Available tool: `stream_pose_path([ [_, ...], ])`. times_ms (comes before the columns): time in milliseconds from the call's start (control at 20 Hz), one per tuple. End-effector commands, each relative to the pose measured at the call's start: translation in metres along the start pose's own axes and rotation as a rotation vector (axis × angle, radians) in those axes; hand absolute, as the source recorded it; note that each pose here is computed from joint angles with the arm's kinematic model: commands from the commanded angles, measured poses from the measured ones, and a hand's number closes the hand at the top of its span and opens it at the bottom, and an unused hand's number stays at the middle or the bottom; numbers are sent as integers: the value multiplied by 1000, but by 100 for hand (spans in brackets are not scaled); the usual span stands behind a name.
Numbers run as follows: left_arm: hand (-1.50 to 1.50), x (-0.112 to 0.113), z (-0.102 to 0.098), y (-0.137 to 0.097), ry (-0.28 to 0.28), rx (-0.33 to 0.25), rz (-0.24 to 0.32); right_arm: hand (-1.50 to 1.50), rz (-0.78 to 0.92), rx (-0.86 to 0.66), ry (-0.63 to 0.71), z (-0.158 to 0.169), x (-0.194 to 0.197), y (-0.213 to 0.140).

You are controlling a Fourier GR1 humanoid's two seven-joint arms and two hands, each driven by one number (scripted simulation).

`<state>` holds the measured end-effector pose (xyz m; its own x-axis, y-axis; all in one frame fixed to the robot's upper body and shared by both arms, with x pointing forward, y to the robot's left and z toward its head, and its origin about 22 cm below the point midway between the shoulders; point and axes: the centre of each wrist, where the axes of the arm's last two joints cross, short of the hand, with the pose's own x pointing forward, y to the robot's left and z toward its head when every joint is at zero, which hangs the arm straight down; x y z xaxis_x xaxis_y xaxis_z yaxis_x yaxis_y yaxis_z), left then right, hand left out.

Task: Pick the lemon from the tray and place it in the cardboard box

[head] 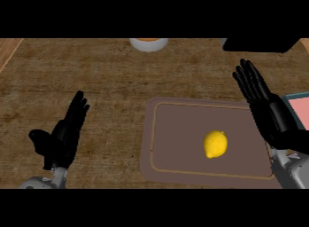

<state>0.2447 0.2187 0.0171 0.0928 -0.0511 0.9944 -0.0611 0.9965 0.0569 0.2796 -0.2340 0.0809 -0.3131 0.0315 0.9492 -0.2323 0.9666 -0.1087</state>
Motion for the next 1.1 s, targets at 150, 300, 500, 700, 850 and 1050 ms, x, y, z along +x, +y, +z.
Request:
stream_pose_path([
  [150, 0, 18, -6, 55, -8, 63, -14, -150, 73, -399, 184, 23, 4, -8],
  [300, 0, 9, 0, 61, 30, 106, -3, -150, 564, -620, 297, 56, -7, -94],
  [500, 0, 16, 5, 83, 56, 84, 28, -150, 495, -842, -27, 63, 7, -32],
  [700, 0, 22, 11, 102, 60, 51, 31, -150, 608, -723, -37, 92, 17, 4],
  [850, 0, 25, 4, 102, 50, 41, 17, -150, 670, -605, 121, 103, 29, 3],
  [1050, 0, 30, 4, 104, 30, 27, 24, -150, 866, -461, 438, 129, 17, -18],
])
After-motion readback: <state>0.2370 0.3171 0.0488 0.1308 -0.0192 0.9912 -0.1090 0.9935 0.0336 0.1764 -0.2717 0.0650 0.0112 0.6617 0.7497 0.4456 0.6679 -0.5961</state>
